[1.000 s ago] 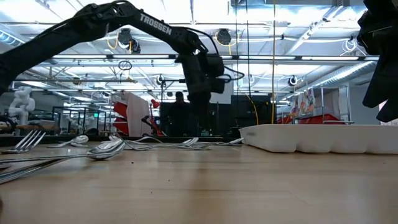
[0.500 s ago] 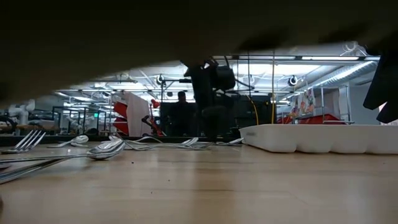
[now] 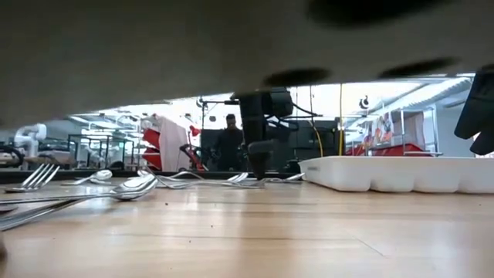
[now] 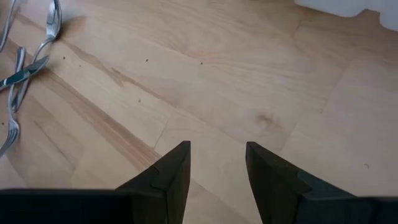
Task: Sort silverware
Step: Put the spoon into the silverware tray
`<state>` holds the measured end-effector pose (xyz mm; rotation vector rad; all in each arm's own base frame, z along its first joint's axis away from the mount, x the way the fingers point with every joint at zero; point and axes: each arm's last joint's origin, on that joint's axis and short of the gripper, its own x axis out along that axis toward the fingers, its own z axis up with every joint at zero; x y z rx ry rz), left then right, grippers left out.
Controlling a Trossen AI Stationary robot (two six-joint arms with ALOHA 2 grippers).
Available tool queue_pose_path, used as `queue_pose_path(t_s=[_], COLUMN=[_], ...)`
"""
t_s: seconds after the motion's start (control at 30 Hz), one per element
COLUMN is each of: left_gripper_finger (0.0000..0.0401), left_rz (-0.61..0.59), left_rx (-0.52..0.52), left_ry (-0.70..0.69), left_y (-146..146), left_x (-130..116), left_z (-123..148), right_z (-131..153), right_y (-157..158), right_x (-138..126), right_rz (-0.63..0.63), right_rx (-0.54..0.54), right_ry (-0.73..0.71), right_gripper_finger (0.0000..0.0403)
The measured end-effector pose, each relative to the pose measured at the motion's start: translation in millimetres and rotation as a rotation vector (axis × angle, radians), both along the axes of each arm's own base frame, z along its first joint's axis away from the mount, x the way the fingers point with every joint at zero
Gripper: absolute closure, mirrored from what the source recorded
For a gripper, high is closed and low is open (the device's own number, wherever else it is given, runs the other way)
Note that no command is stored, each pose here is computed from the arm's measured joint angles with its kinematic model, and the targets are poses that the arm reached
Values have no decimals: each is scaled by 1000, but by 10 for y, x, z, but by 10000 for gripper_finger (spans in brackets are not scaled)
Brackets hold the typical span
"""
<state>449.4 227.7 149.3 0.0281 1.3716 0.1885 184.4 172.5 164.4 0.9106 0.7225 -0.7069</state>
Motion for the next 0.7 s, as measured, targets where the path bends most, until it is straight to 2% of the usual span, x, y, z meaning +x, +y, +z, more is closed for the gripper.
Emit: queue_pose_path(t_s=[0.2, 0.57, 0.7], left_gripper_finger=[342, 346, 363], left_rz=[-109, -110, -78], left_rx=[21, 5, 4], left_ry=[18, 0, -33], left_y=[-17, 7, 28], left_x=[8, -4, 21], left_z=[0, 28, 193], right_z=[-5, -7, -9], right_y=[-12, -19, -24], right_x=[-11, -18, -23], right_rz=[0, -3, -3], right_rx=[-13, -19, -25], right_ry=[13, 20, 25], right_gripper_finger=[257, 257, 257])
